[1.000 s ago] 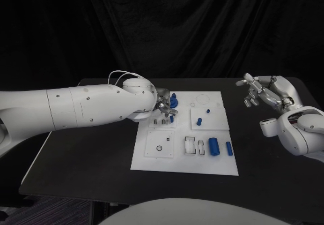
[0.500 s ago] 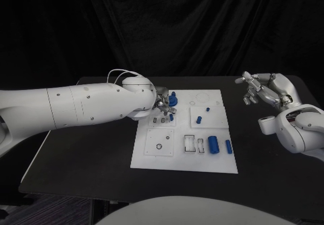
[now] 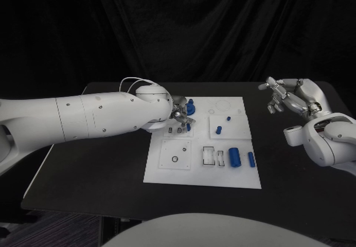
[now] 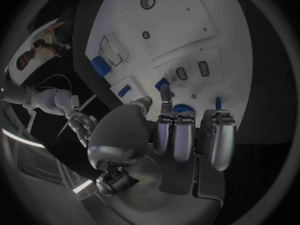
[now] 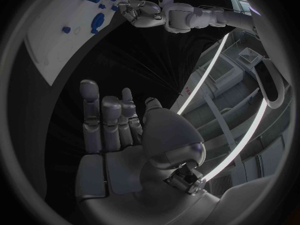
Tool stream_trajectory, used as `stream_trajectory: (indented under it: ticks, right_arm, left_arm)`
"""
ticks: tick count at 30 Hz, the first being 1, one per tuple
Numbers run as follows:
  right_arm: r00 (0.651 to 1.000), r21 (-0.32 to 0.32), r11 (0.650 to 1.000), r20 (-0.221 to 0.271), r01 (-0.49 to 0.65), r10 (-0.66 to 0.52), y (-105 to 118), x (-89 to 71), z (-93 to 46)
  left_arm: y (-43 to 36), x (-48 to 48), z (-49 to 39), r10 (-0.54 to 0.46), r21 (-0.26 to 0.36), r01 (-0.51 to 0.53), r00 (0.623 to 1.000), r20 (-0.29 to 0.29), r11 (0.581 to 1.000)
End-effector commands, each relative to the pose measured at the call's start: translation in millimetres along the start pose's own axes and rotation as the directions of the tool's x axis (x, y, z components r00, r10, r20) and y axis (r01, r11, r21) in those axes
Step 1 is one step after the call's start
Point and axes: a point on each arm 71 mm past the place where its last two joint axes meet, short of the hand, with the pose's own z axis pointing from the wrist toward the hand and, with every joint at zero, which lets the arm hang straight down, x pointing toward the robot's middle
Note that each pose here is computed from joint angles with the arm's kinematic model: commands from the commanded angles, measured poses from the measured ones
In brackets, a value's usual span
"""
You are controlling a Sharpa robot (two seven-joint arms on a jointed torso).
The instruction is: Assemble the parts on the task board
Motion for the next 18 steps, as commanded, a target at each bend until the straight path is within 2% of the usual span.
stream_trajectory:
  ticks: [1, 18]
  right_arm:
    - [1.000, -0.017, 1.000, 0.008, 0.022, -0.022, 0.3, -0.2, -0.3]
    - [1.000, -0.019, 0.999, 0.001, 0.028, -0.028, 0.4, 1.6, 1.0]
  left_arm:
    - [-2.4, 0.7, 2.1, -0.008, 0.035, 0.008, 1.000, 0.015, 0.999]
    - [-1.6, 8.9, 10.9, -0.019, 0.037, 0.018, 1.000, 0.008, 0.999]
